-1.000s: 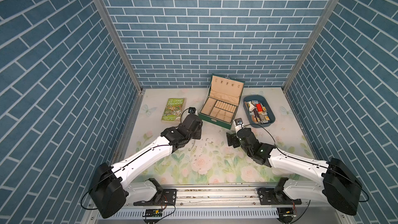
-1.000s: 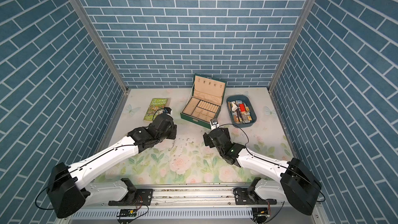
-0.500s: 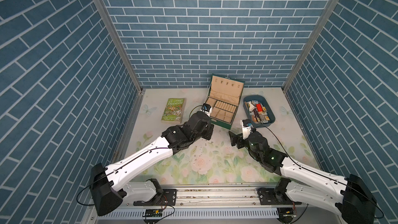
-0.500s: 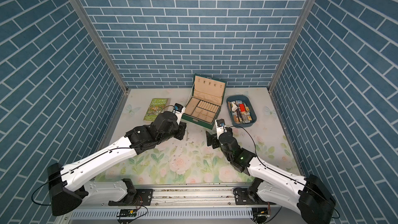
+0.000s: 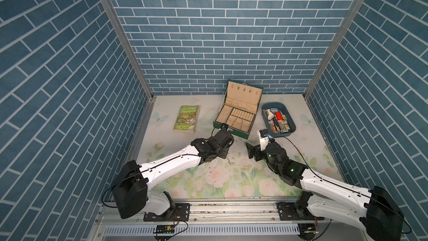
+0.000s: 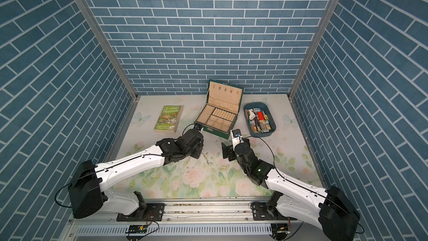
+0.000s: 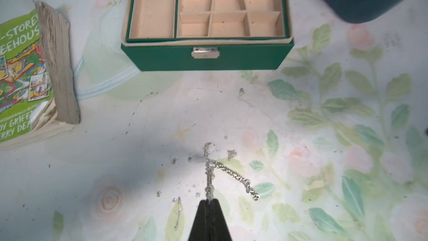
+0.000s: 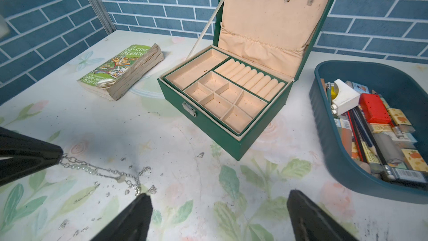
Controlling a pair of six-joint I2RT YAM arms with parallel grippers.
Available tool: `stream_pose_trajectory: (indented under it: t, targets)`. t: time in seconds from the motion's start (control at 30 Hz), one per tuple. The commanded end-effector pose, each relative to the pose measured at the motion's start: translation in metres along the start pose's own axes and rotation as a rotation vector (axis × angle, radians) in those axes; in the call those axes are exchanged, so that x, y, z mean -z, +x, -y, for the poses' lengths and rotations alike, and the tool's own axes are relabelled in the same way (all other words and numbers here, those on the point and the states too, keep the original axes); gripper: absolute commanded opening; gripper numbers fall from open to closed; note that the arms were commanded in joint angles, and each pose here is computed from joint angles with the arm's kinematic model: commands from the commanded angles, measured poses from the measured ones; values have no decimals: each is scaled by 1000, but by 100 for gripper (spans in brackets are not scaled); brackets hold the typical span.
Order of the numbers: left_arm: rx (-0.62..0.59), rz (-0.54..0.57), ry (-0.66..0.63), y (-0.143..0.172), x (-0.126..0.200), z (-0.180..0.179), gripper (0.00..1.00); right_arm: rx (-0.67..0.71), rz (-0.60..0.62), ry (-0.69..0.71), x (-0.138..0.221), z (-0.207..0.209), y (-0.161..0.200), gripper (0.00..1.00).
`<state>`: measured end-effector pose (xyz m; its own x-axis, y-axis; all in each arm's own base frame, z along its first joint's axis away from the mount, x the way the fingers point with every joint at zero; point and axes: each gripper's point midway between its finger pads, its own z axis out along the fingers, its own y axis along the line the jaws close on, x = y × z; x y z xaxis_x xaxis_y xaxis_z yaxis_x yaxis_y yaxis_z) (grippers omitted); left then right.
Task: Put jewelry chain into jewelry box
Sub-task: Place the necklace at the center of the board.
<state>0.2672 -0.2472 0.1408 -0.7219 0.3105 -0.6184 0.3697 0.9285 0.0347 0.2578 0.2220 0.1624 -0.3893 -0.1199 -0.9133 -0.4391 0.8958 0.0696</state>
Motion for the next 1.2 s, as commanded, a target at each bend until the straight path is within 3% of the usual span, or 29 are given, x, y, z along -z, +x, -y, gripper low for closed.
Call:
stream_pose_trajectory:
  t: [0.0,0.63,0.93,1.03,1.17]
  targets:
    - [19,-25,-94,11,-3,-22,0,-1,-40,-17,-3,-3,14,95]
    - [228,-213,-296,88,-41,-92,0,0,-78,-33,-11,-9,25,95]
    - [260,-270,-365,112,-58,-107,0,3,-88,-33,-12,-9,27,95]
    - [274,-271,-367,114,-60,-109,17,5,-90,-31,-12,-8,27,95]
    - [290,-268,-355,114,-59,-107,59,8,-87,-32,-12,-9,25,95]
